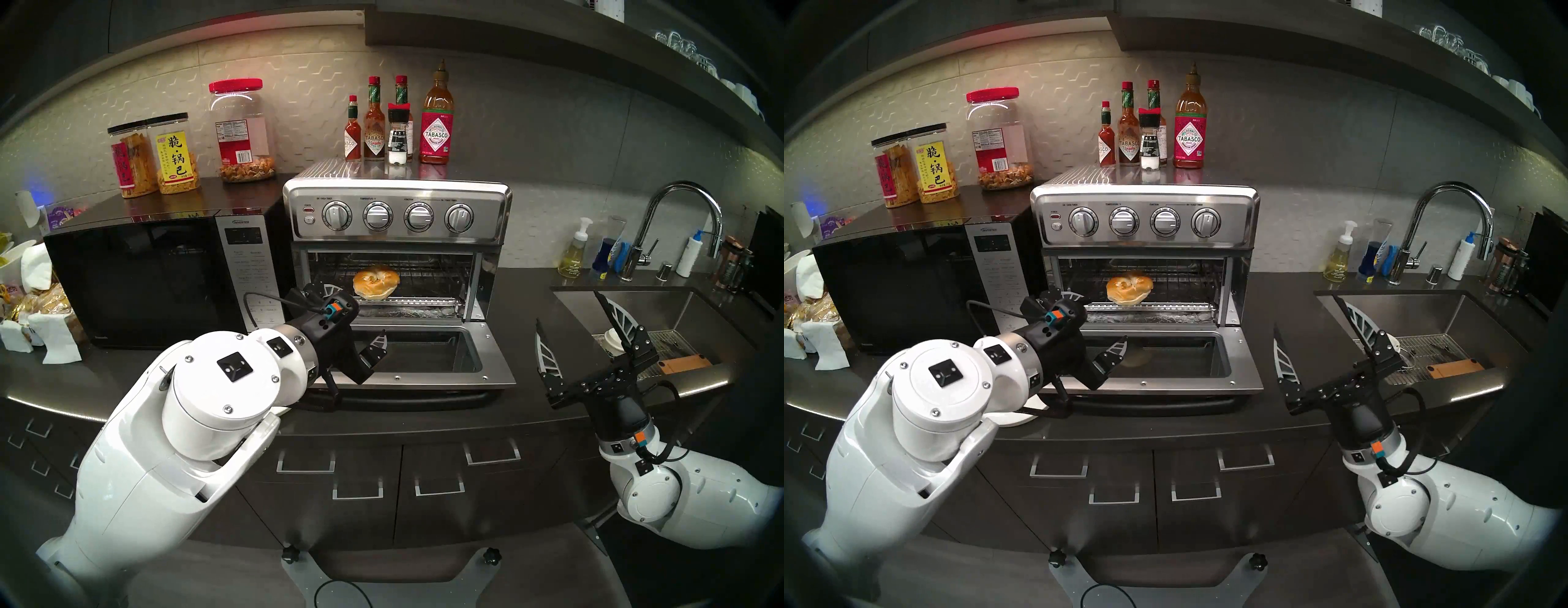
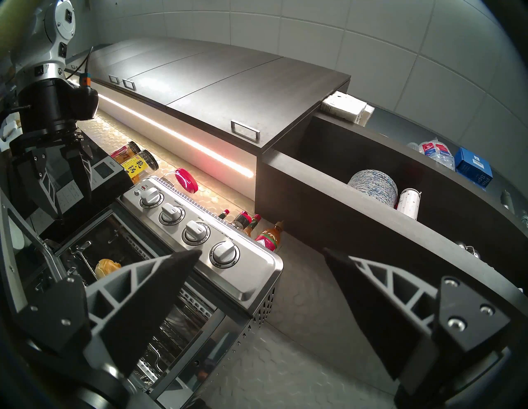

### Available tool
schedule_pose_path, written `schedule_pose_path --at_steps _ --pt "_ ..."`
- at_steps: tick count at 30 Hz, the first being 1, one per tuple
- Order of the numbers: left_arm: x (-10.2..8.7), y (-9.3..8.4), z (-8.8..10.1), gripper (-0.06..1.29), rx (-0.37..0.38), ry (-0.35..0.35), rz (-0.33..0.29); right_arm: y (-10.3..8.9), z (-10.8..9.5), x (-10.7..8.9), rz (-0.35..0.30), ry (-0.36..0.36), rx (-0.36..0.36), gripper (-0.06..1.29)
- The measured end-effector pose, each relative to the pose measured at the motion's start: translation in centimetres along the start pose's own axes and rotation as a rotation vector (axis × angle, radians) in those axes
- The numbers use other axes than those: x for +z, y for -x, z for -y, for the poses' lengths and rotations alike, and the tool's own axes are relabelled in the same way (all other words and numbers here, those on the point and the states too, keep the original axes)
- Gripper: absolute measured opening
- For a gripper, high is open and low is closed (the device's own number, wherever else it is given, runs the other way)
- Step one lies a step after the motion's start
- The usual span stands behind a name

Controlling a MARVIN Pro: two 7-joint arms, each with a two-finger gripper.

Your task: Open the oven and place the bagel inside on the rack

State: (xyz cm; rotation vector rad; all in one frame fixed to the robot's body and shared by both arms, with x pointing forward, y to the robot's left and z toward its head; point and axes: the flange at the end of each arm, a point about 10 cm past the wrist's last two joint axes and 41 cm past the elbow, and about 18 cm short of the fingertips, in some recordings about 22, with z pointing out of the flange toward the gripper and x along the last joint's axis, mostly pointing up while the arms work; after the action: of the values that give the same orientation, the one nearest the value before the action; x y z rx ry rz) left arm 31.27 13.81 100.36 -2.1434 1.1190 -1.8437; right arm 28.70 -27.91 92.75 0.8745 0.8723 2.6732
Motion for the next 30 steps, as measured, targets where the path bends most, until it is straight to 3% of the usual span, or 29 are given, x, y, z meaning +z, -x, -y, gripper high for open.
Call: schedule_pose_path --at_steps 19,30 --pt "-1.4 4.0 -0.9 1.19 -0.137 -0.126 -0.03 0.0 0.0 0.0 0.0 0.0 0.0 1.24" --pt "-2.6 5.6 -1.0 1.19 -0.21 -0.196 -0.103 0.0 0.0 0.0 0.0 0.0 0.0 1.24"
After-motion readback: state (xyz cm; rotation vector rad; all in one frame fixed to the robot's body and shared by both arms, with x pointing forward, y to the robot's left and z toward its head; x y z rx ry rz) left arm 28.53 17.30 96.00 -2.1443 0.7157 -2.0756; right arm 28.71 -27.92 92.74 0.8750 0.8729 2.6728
